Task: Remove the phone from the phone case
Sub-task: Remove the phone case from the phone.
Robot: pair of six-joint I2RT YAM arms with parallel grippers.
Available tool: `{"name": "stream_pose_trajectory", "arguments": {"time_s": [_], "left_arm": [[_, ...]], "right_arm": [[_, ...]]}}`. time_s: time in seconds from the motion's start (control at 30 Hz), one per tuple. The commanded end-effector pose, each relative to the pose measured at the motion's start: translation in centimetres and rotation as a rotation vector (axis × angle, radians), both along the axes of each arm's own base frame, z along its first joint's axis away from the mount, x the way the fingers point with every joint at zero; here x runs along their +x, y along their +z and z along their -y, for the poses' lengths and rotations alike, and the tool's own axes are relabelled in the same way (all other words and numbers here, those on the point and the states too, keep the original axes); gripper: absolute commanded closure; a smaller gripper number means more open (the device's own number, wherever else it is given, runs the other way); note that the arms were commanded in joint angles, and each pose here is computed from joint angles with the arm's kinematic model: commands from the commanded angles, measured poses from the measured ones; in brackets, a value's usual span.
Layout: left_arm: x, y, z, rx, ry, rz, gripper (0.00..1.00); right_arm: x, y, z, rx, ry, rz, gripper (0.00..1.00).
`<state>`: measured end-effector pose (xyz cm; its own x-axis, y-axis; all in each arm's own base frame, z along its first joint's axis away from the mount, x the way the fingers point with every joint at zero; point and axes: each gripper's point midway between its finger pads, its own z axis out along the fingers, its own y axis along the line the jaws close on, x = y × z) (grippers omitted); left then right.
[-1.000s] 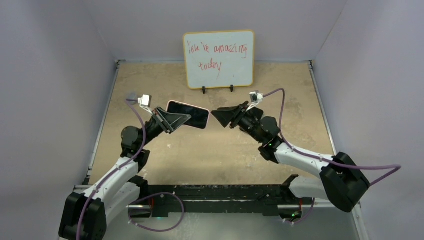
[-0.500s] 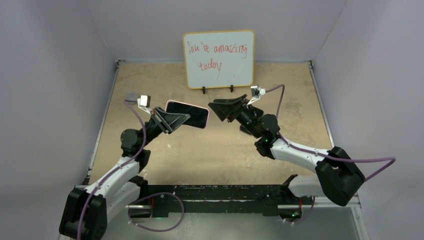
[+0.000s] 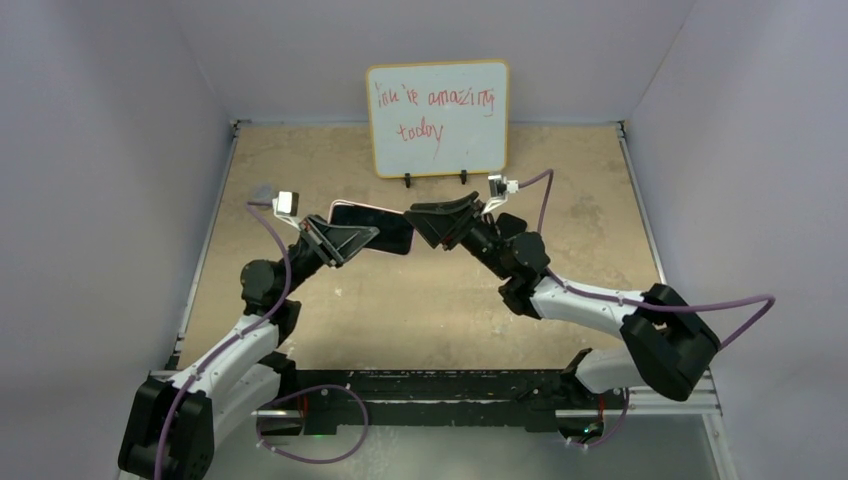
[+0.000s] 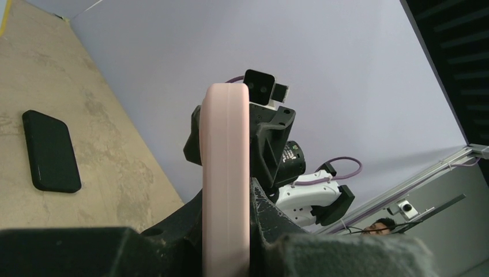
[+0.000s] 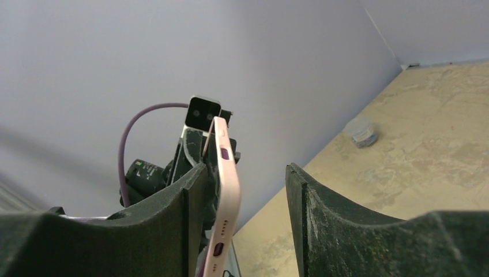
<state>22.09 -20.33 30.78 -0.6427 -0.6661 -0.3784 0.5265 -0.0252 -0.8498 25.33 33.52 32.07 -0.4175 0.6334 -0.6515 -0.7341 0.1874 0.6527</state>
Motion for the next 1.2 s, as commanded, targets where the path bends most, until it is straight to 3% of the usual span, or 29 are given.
{"name": "stream_pose_trajectory", "arguments": {"time_s": [0.0, 0.17, 1.17], "left_arm": [[-0.9, 3.0, -0.8, -0.078, 0.023, 0.101, 1.00], [-1.0, 3.0, -0.9, -0.084, 0.027, 0.098, 1.00], [-1.3, 3.2, -1.2, -0.117, 0.026, 0.109, 1.00]], "right_arm": [[-0.2, 2.8, 0.1, 0.094, 0.000, 0.061, 0.49], [-0.5, 3.4, 0.2, 0.123, 0.009, 0.075, 0.56], [-0.4, 3.0, -0.6, 0.171, 0.053, 0.033, 0.61]]}}
